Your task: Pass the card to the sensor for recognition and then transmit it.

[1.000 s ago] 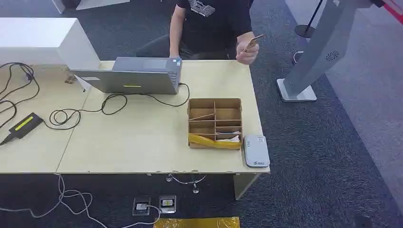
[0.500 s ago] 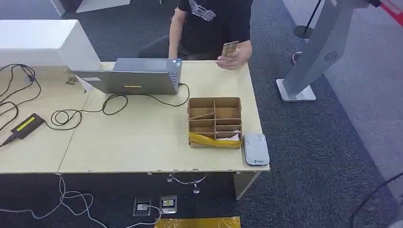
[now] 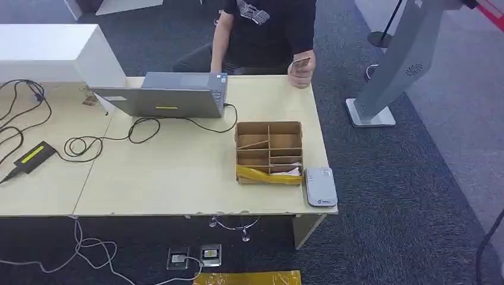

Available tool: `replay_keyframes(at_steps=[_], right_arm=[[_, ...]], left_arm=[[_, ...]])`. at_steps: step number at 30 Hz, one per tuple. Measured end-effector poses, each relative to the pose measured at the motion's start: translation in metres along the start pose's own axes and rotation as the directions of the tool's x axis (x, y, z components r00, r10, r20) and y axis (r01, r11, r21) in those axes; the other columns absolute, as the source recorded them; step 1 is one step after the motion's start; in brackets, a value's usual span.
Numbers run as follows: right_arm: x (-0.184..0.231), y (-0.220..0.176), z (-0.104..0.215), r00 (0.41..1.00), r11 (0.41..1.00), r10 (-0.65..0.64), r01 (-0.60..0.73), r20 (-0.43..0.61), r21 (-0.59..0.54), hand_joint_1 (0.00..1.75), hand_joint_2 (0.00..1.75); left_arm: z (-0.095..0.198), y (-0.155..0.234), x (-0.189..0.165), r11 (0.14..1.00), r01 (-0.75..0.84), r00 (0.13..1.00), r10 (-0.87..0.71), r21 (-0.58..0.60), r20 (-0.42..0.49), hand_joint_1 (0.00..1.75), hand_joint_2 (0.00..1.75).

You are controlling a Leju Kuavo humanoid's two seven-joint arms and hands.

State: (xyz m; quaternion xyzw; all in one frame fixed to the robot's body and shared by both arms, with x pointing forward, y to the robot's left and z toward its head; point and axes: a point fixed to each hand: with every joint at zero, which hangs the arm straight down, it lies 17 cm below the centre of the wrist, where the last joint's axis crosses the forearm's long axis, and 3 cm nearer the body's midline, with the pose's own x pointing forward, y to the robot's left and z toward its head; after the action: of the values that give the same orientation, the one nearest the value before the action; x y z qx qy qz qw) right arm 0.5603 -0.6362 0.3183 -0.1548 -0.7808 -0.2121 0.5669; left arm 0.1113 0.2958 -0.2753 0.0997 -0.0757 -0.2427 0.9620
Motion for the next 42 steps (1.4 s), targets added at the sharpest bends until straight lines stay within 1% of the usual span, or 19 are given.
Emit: replay_keyframes(at_steps=[2,5,6,10,13,15,17,18,20,24,25,28,31,35,41,42], right_arm=[[-0.008,0.034,0.004,0.994,0.989,0.107,-0.106,0.004,0.102,0.0,0.0],[-0.028,0.081,0.015,0.973,0.95,0.231,-0.228,0.013,0.214,0.0,0.0],[-0.034,0.097,0.02,0.964,0.932,0.265,-0.261,0.02,0.25,0.0,1.75],[-0.056,0.139,0.037,0.924,0.857,0.378,-0.369,0.047,0.36,0.0,1.75],[-0.077,0.16,0.051,0.859,0.762,0.503,-0.491,0.092,0.421,0.0,1.75],[-0.093,0.169,0.061,0.781,0.668,0.61,-0.599,0.136,0.442,0.0,1.75],[-0.108,0.176,0.07,0.686,0.563,0.703,-0.699,0.189,0.441,0.0,1.75],[-0.115,0.18,0.074,0.627,0.502,0.746,-0.751,0.223,0.429,0.0,1.75],[-0.125,0.189,0.083,0.539,0.405,0.793,-0.814,0.283,0.416,0.0,1.75],[-0.139,0.203,0.098,0.415,0.264,0.831,-0.881,0.371,0.393,0.0,1.75],[-0.142,0.206,0.102,0.394,0.24,0.833,-0.89,0.389,0.389,0.0,1.75],[-0.15,0.216,0.112,0.349,0.179,0.831,-0.905,0.432,0.386,0.0,1.75],[-0.155,0.23,0.123,0.322,0.138,0.82,-0.913,0.472,0.383,0.0,1.75],[-0.159,0.246,0.134,0.308,0.105,0.803,-0.916,0.51,0.388,0.0,1.75],[-0.162,0.266,0.147,0.307,0.083,0.777,-0.916,0.55,0.393,0.0,1.75],[-0.162,0.268,0.149,0.305,0.079,0.774,-0.916,0.554,0.393,0.19,1.75]], left_arm=[[0.0,-0.001,0.001,1.0,0.021,1.0,-0.021,-0.005,0.012,0.0,0.0],[0.0,-0.002,0.003,0.999,0.043,0.999,-0.043,-0.008,0.024,0.0,0.0],[0.0,-0.002,0.003,0.999,0.048,0.998,-0.048,-0.007,0.028,0.0,0.0],[0.0,-0.002,0.004,0.996,0.088,0.995,-0.088,-0.003,0.042,0.0,0.0],[0.0,-0.002,0.004,0.994,0.109,0.993,-0.109,0.0,0.046,0.0,0.0],[0.0,-0.002,0.004,0.992,0.13,0.99,-0.13,0.003,0.048,0.0,0.0],[0.0,-0.002,0.004,0.989,0.145,0.988,-0.145,0.004,0.05,0.0,0.0],[0.0,-0.002,0.004,0.989,0.149,0.988,-0.149,0.005,0.051,0.0,0.0],[0.0,-0.002,0.004,0.987,0.158,0.986,-0.158,0.006,0.052,0.0,0.0],[0.0,-0.002,0.003,0.984,0.176,0.983,-0.176,0.006,0.054,0.0,0.0],[0.0,-0.002,0.003,0.984,0.178,0.983,-0.178,0.006,0.054,0.0,0.0],[0.0,-0.002,0.003,0.983,0.181,0.982,-0.181,0.007,0.055,0.0,0.0],[0.0,-0.002,0.003,0.983,0.182,0.982,-0.182,0.006,0.055,0.0,0.0],[0.0,-0.003,0.004,0.982,0.186,0.981,-0.186,0.006,0.057,0.0,0.0],[0.001,-0.003,0.005,0.982,0.19,0.98,-0.19,0.004,0.059,0.0,0.0],[0.0,-0.002,0.005,0.981,0.193,0.979,-0.193,0.008,0.06,0.0,0.0]])
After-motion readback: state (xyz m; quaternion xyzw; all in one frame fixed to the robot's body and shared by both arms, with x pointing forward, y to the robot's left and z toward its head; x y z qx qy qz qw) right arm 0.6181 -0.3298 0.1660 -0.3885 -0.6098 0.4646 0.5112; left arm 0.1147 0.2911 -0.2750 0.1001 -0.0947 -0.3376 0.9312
